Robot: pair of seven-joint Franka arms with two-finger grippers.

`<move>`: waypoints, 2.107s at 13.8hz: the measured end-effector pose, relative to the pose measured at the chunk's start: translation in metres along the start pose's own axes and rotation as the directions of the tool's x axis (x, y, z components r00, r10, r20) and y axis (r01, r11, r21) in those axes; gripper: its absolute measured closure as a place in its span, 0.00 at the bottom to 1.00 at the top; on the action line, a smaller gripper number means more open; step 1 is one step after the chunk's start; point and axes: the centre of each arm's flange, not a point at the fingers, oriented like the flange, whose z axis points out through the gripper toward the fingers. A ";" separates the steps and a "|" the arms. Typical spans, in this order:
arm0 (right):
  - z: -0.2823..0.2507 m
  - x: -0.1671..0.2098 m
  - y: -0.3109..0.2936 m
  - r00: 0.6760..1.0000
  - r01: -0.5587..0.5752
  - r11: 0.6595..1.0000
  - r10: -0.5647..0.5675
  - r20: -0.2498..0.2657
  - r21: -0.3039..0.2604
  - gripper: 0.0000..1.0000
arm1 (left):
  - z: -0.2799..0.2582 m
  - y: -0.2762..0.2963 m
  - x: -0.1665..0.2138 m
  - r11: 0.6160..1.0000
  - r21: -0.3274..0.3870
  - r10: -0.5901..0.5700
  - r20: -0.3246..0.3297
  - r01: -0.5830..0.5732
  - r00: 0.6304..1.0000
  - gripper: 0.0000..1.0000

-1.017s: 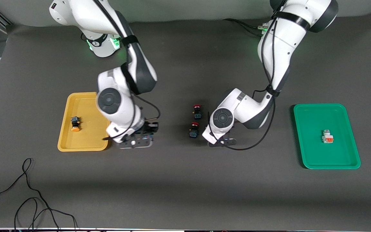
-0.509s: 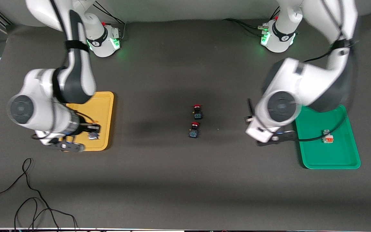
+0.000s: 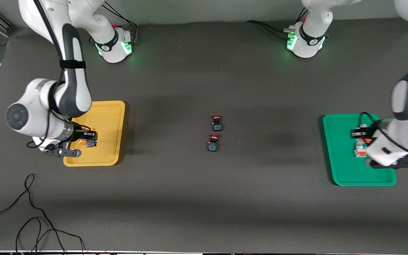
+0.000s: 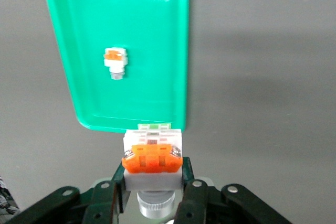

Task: Place green and yellow buttons in trays

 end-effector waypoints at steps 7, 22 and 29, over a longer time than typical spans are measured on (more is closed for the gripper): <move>0.073 -0.010 -0.018 1.000 0.008 1.000 -0.009 0.028 0.019 0.54 | 0.095 -0.057 0.030 0.998 -0.015 0.056 -0.063 -0.057 0.996 0.59; -0.176 0.028 -0.021 0.988 0.097 0.990 -0.107 0.109 0.098 0.00 | 0.276 -0.004 0.066 0.993 -0.105 0.025 -0.187 -0.045 0.982 0.59; -0.243 0.016 -0.012 0.987 0.136 0.991 -0.137 0.085 0.013 0.00 | 0.281 -0.023 0.062 0.993 -0.109 0.026 -0.201 -0.049 0.979 0.59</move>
